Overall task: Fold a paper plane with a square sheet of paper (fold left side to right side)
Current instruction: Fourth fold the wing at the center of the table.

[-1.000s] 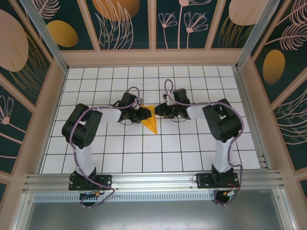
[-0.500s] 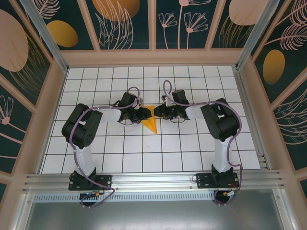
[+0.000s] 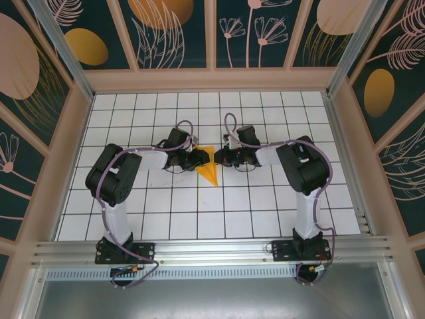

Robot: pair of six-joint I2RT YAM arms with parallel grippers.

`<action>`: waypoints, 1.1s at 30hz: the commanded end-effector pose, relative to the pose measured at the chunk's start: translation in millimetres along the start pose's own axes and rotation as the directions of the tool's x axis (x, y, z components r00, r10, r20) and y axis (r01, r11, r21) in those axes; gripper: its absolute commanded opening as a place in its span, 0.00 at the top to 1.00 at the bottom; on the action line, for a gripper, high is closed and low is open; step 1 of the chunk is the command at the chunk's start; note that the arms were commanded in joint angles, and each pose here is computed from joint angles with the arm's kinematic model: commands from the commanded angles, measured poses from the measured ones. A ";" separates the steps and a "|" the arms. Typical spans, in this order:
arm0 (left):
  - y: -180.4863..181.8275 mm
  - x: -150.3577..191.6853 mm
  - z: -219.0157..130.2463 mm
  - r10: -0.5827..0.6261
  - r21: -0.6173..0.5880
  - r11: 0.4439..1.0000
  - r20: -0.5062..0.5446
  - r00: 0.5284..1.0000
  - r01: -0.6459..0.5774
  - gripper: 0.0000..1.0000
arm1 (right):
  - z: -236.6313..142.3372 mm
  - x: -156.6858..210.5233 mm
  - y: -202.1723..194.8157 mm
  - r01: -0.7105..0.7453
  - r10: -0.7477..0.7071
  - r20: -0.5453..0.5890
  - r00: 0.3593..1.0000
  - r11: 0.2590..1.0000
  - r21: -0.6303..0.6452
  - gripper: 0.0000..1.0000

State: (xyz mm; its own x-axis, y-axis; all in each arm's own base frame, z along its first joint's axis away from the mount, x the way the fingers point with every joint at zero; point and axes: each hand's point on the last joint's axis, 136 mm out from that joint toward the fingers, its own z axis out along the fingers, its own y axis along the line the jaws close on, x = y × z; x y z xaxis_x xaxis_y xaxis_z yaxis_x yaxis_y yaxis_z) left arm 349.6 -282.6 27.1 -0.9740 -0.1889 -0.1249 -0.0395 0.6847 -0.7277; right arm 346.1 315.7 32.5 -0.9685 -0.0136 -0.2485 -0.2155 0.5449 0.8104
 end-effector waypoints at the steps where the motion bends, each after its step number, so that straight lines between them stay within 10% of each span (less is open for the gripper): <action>1: 14.8 6.0 6.1 0.005 -0.049 0.999 -0.017 1.000 -0.005 0.60 | 1.3 -3.2 -2.3 0.024 -0.024 0.002 1.000 0.999 0.034 0.91; 33: -32.4 -16.0 -27.9 0.088 -0.006 0.996 0.059 0.994 -0.087 0.54 | 10.6 30.1 -45.5 -0.044 0.066 -0.080 0.995 0.968 0.246 0.90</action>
State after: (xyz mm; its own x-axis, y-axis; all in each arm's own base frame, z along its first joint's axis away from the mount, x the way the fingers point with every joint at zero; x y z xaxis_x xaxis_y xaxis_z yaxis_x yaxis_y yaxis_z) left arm 351.0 -279.4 38.8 -0.9717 -0.1822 -0.1503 -0.0219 0.7031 -0.7108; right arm 347.8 311.8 20.9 -0.9682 -0.0292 -0.2485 -0.2087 0.6421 0.7377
